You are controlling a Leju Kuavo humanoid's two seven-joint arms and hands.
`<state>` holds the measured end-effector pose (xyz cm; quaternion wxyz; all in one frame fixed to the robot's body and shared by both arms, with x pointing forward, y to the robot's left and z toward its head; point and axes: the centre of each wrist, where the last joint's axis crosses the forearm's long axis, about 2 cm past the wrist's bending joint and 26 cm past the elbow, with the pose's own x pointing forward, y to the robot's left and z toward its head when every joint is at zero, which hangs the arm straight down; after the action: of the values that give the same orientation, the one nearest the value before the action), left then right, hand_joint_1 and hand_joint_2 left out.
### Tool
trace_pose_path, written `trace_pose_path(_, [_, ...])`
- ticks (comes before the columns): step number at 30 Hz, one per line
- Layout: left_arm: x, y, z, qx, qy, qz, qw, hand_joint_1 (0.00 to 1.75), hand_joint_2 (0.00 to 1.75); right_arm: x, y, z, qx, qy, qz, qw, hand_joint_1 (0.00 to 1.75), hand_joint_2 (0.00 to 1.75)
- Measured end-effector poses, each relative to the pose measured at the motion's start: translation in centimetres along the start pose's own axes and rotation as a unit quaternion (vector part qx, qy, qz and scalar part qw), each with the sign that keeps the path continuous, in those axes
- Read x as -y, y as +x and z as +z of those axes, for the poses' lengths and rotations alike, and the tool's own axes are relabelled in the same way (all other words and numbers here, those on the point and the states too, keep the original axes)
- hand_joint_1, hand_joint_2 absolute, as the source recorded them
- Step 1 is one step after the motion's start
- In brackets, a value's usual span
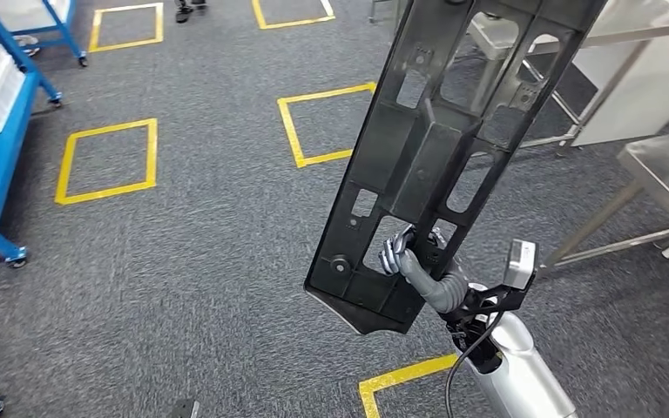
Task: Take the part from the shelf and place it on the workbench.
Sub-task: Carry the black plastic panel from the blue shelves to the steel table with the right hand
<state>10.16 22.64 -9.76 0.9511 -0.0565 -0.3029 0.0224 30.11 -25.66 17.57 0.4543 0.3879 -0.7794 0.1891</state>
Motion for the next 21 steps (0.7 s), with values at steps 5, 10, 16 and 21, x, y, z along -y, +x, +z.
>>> trace_pose_path(5, [-0.01, 0.02, -0.01, 0.000, 0.000, 0.001, 1.000, 0.00, 1.75, 0.00, 0.03, -0.03, 0.000, 0.000, 0.000, 1.000, 1.75, 1.75])
trace_pose_path(10, [0.15, 0.28, -0.11, 0.003, 0.000, 0.002, 1.000, 0.00, 1.75, 0.00, 0.13, 0.16, -0.002, -0.005, 0.004, 1.000, 1.75, 1.75])
trace_pose_path(16, [0.19, -0.05, 0.02, -0.001, 0.000, 0.003, 1.000, 0.00, 1.75, -0.14, 0.04, 0.48, -0.004, -0.009, 0.003, 1.000, 1.75, 1.75])
trace_pose_path(21, [0.21, 0.02, 0.00, 0.000, -0.001, 0.003, 1.000, 0.00, 1.75, -0.11, 0.24, 0.45, -0.001, -0.010, 0.005, 1.000, 1.75, 1.75])
